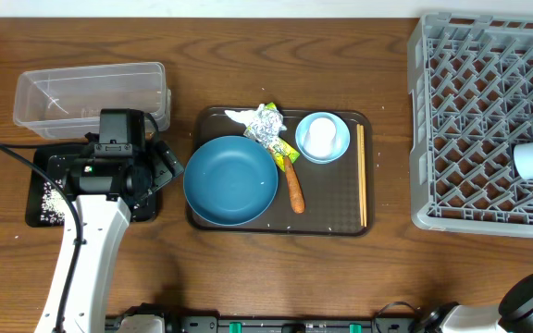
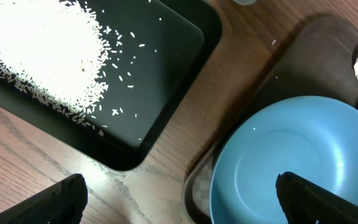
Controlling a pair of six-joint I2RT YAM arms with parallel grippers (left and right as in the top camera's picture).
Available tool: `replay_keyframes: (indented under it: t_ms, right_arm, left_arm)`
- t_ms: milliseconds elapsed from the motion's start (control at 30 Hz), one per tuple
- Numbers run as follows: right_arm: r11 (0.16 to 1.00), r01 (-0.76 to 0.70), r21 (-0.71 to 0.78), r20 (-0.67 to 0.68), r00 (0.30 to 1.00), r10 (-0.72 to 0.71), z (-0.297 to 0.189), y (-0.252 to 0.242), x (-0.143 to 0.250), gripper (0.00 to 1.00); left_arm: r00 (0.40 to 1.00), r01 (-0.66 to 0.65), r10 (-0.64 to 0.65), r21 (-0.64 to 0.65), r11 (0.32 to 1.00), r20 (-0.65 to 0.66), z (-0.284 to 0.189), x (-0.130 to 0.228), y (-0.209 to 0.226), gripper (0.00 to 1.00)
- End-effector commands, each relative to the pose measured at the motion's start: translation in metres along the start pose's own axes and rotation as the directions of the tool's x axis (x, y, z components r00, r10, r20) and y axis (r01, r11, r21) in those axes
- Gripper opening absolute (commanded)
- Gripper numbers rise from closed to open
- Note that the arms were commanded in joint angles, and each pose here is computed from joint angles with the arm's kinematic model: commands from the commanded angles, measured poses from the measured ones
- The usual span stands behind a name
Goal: Sort waste into correct bins and load items into the dishwasher rack
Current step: 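Lower the cup into the rack's right side and open the right gripper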
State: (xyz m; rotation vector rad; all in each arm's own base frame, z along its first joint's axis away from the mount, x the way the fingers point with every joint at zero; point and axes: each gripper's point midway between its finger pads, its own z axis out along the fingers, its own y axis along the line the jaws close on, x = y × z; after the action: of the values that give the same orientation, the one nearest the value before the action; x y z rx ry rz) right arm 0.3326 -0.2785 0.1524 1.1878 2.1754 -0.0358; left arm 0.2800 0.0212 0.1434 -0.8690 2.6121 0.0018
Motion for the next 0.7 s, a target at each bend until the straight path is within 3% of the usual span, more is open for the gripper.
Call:
replay_keyframes:
  t_ms: [0, 400, 667]
  right_arm:
    - [0.997, 0.019, -0.081, -0.022, 1.000, -0.021, 0.001, 0.013, 0.001, 0.09]
    - [0.987, 0.023, -0.161, -0.081, 0.996, -0.037, -0.001, 0.025, 0.015, 0.08]
    - [0.993, 0.030, -0.117, 0.019, 0.999, -0.028, -0.018, 0.016, -0.025, 0.09]
  left_arm:
    - [0.999, 0.016, -0.016, 0.016, 1.000, 0.028, -0.009, -0.008, -0.002, 1.00]
    - [0.999, 0.016, -0.016, 0.017, 1.000, 0.028, -0.009, -0.008, -0.002, 1.00]
    - [0.999, 0.016, -0.016, 0.016, 1.000, 0.028, -0.009, -0.008, -0.002, 1.00]
